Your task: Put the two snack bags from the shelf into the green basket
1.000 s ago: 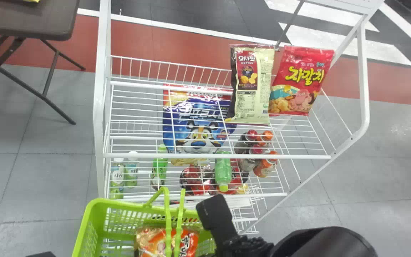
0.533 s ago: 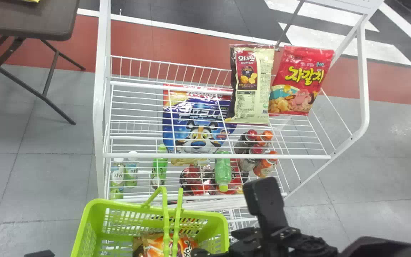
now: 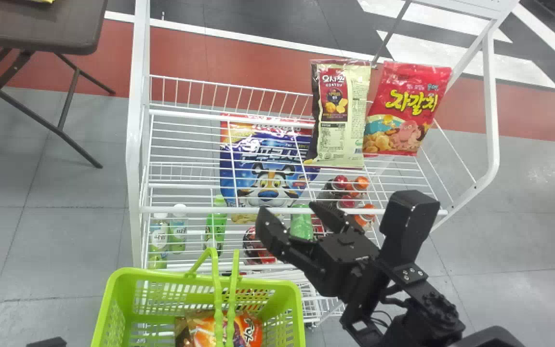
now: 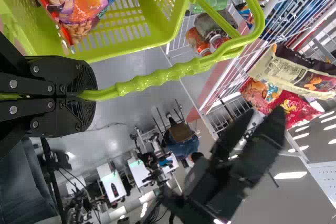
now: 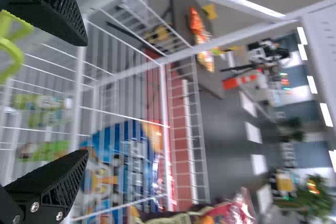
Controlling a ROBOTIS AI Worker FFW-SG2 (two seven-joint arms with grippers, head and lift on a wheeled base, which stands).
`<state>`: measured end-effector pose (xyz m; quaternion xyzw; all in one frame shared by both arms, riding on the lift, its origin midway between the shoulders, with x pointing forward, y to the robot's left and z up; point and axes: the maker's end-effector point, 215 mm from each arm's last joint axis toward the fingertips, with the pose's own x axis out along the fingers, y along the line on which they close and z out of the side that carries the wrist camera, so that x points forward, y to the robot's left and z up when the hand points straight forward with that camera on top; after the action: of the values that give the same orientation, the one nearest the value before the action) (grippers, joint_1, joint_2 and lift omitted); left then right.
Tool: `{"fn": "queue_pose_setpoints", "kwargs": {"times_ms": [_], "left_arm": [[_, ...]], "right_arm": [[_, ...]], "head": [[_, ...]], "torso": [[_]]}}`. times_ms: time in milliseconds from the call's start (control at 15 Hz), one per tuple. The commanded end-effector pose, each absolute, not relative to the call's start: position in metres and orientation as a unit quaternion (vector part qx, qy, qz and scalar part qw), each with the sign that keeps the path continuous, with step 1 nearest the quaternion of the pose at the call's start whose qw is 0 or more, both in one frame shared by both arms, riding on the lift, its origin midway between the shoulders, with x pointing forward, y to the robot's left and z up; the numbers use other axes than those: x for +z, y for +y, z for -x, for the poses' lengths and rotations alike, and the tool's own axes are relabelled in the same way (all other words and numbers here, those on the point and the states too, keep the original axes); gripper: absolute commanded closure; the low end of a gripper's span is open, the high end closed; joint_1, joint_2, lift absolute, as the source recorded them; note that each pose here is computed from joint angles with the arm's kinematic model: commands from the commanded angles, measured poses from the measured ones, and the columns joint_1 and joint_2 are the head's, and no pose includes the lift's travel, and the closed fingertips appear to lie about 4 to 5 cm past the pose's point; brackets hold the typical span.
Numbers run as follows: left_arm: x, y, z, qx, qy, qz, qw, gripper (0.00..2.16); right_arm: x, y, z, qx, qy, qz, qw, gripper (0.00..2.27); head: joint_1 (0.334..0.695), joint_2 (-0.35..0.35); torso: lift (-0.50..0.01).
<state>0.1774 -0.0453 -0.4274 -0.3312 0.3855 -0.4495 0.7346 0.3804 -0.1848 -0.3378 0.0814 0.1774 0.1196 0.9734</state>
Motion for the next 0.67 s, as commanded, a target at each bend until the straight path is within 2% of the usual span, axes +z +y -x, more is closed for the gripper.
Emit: {"fn": "queue_pose_setpoints", "kwargs": {"times_ms": [0,200,400,600], "left_arm": [[-0.428,-0.045,-0.178,-0.449,0.385,0.332,0.735,1.9],[-0.431,-0.044,-0.178,-0.448,0.385,0.332,0.735,1.9],[-0.43,-0.044,-0.179,-0.451,0.383,0.334,0.733,1.9],[-0.43,-0.039,-0.175,-0.449,0.385,0.339,0.732,1.9]], "right_arm": [[-0.328,-0.203,-0.388,0.094,0.116,-0.063,0.987,0.08],[-0.294,-0.216,-0.378,0.064,-0.002,-0.028,0.998,0.08],[-0.289,-0.213,-0.371,0.057,-0.012,-0.039,0.998,0.08],[-0.308,-0.21,-0.371,0.056,0.034,-0.056,0.996,0.08]], "head": [[0.695,-0.35],[0.695,-0.35],[0.695,-0.35],[0.695,-0.35]], "torso": [[-0.012],[-0.012],[-0.012],[-0.012]]}}
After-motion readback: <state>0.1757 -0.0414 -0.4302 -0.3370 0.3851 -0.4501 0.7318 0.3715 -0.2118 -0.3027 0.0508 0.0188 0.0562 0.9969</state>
